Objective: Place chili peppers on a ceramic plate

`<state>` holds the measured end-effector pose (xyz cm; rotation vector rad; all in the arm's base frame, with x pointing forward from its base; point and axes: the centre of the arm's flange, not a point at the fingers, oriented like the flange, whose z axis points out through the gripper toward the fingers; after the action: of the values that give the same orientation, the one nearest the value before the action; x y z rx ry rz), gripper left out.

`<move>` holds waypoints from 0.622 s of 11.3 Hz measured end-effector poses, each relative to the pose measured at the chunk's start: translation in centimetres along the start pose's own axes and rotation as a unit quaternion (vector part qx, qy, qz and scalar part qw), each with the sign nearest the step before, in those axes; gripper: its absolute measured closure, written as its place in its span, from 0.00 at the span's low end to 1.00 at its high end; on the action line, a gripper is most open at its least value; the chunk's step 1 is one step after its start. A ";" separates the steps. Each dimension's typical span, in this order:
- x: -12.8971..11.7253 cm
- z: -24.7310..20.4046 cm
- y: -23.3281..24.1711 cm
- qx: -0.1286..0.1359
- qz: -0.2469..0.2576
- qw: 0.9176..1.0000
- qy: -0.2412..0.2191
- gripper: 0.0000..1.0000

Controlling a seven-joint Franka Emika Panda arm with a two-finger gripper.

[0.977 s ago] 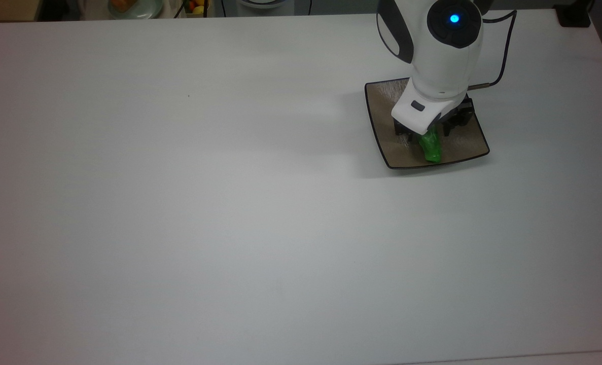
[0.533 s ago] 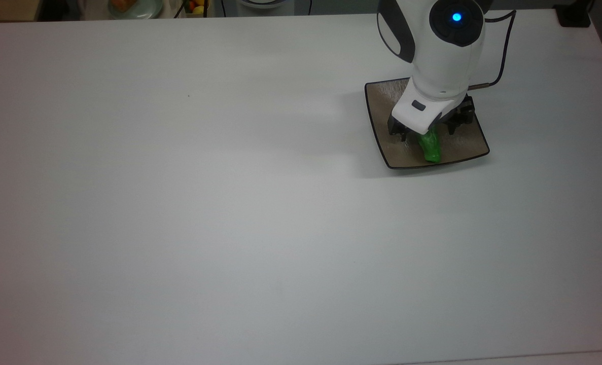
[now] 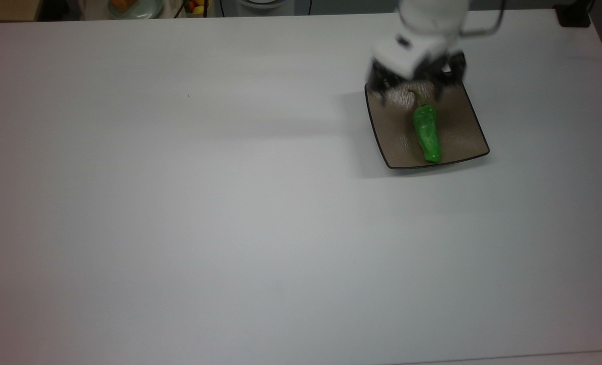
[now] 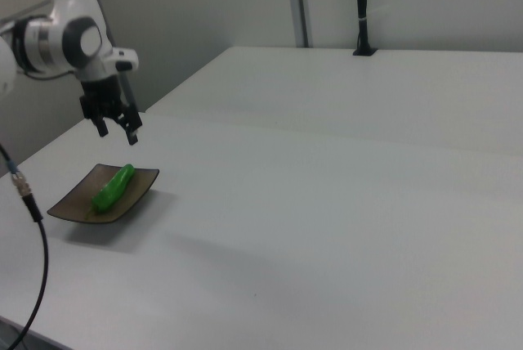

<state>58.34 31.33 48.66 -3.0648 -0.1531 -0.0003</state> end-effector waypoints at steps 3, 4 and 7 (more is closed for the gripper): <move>-3.7 -10.1 6.5 -0.027 0.047 0.999 -0.006 0.00; -4.9 -12.6 8.8 -0.030 0.065 0.997 -0.008 0.00; -6.6 -16.0 15.4 -0.030 0.111 0.993 0.001 0.00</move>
<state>53.39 14.24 63.43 -3.1238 0.1905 0.0050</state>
